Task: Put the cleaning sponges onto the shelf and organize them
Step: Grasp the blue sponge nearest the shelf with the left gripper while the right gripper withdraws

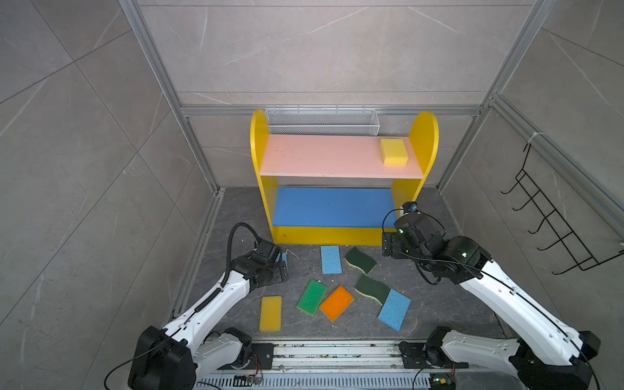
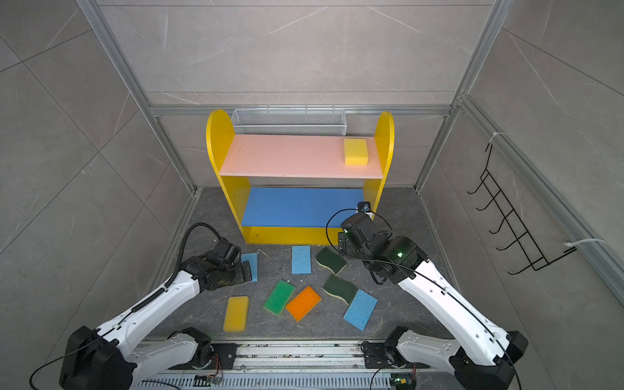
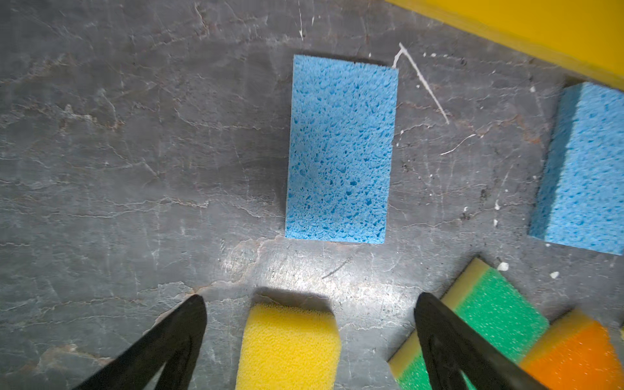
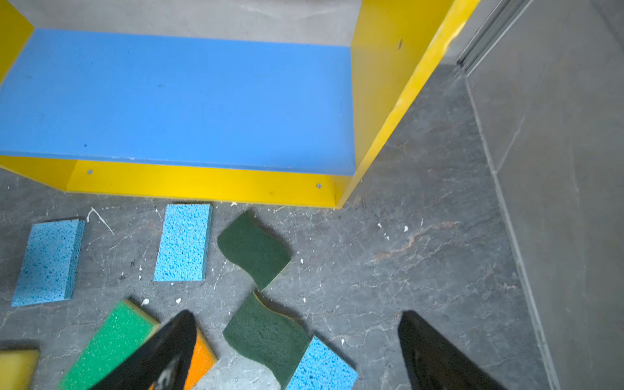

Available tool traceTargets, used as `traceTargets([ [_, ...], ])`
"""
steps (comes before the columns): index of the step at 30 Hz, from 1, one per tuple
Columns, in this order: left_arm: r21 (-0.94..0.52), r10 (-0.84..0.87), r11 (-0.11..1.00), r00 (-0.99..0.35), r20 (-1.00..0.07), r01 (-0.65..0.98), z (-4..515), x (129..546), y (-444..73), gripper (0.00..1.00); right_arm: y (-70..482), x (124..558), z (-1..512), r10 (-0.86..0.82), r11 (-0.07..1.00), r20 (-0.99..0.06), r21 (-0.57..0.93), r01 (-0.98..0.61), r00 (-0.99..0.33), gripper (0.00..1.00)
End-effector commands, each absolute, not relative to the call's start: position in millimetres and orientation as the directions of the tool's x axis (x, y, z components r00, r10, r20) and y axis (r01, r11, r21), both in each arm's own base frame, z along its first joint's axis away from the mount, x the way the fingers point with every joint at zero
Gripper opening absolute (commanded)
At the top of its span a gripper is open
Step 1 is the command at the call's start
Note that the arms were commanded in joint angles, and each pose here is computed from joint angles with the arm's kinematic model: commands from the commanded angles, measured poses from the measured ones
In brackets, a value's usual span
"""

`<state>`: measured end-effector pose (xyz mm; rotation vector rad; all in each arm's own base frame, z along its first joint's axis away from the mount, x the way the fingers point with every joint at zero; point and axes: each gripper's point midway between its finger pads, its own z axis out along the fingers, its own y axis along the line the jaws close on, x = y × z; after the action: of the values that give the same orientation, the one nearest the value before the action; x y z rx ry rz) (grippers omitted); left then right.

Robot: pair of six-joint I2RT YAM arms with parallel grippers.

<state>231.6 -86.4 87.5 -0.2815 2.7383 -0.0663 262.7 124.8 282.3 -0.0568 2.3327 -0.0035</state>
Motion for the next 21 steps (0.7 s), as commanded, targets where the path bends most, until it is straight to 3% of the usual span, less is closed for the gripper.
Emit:
traceTargets([
  [1,-0.098,-0.211,0.977,-0.903,-0.374,-0.188,79,241,-95,1.00,132,262,280,0.000,0.999,-0.726,0.038,-0.040,-0.687,0.96],
  [21,-0.035,-0.147,0.989,-0.933,-0.330,-0.143,23,272,-110,1.00,132,268,274,-0.060,0.998,-0.724,-0.029,-0.056,-0.687,0.97],
])
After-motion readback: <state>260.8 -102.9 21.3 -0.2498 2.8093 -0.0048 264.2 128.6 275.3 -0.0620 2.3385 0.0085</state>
